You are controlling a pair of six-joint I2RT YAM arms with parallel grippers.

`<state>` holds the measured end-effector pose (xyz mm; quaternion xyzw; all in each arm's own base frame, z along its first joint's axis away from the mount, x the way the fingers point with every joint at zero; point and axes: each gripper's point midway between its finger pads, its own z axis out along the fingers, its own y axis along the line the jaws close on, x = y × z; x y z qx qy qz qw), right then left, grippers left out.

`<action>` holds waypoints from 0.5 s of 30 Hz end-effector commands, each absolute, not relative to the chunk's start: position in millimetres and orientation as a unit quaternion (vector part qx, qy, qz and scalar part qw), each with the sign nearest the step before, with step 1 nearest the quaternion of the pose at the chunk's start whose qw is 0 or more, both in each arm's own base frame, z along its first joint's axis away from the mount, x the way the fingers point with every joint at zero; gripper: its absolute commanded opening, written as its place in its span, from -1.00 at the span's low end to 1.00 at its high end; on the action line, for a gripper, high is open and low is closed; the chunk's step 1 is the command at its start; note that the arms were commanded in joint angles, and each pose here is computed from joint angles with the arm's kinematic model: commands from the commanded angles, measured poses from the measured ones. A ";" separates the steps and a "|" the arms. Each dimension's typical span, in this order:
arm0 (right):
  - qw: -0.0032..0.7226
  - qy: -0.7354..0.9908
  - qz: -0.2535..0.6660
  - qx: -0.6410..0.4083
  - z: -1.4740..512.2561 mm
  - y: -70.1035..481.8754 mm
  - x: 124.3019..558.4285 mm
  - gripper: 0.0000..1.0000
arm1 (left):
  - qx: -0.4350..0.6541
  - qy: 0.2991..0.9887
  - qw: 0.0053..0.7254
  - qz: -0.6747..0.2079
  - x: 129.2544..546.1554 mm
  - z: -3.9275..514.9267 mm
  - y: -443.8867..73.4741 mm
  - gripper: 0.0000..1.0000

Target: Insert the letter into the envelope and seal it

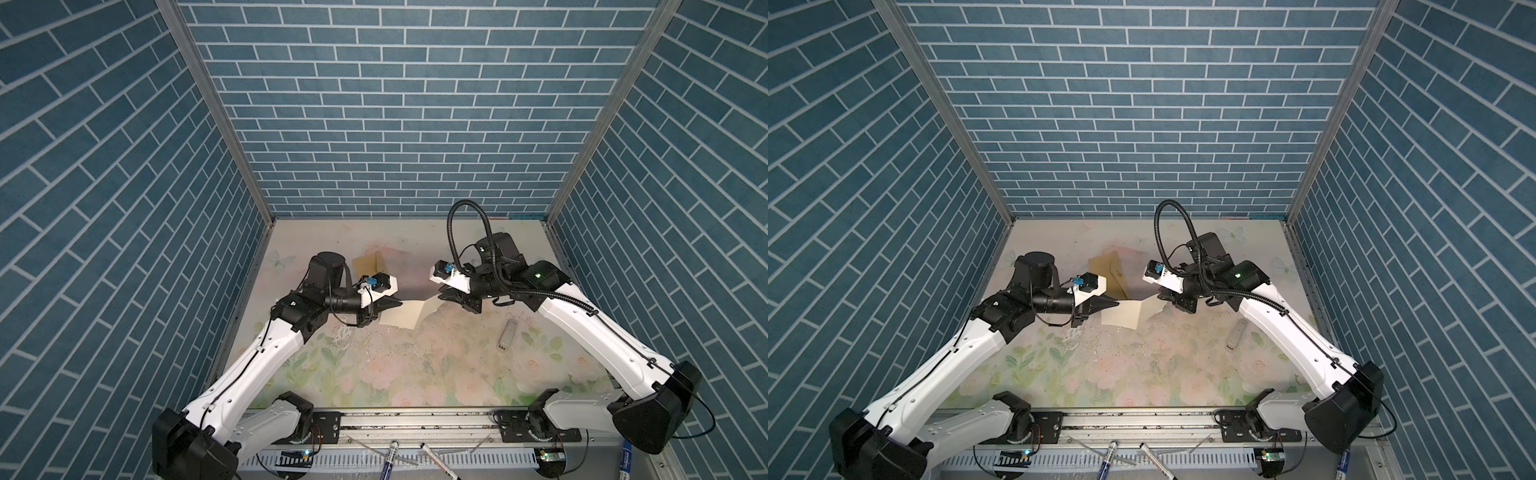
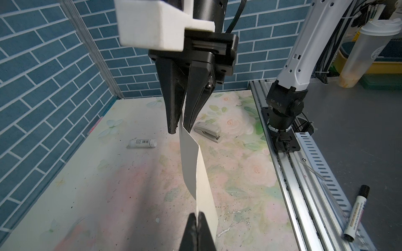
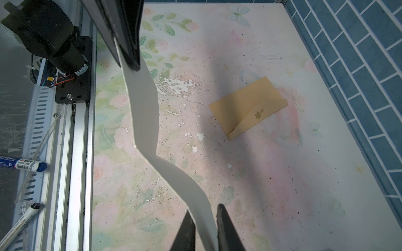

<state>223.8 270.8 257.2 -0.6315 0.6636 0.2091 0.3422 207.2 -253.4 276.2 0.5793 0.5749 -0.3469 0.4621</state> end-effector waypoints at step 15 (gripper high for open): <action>0.334 0.650 0.203 -0.651 258.7 268.9 221.1 -0.98 | 0.584 0.563 0.471 -0.346 204.3 287.4 -254.3 -1.00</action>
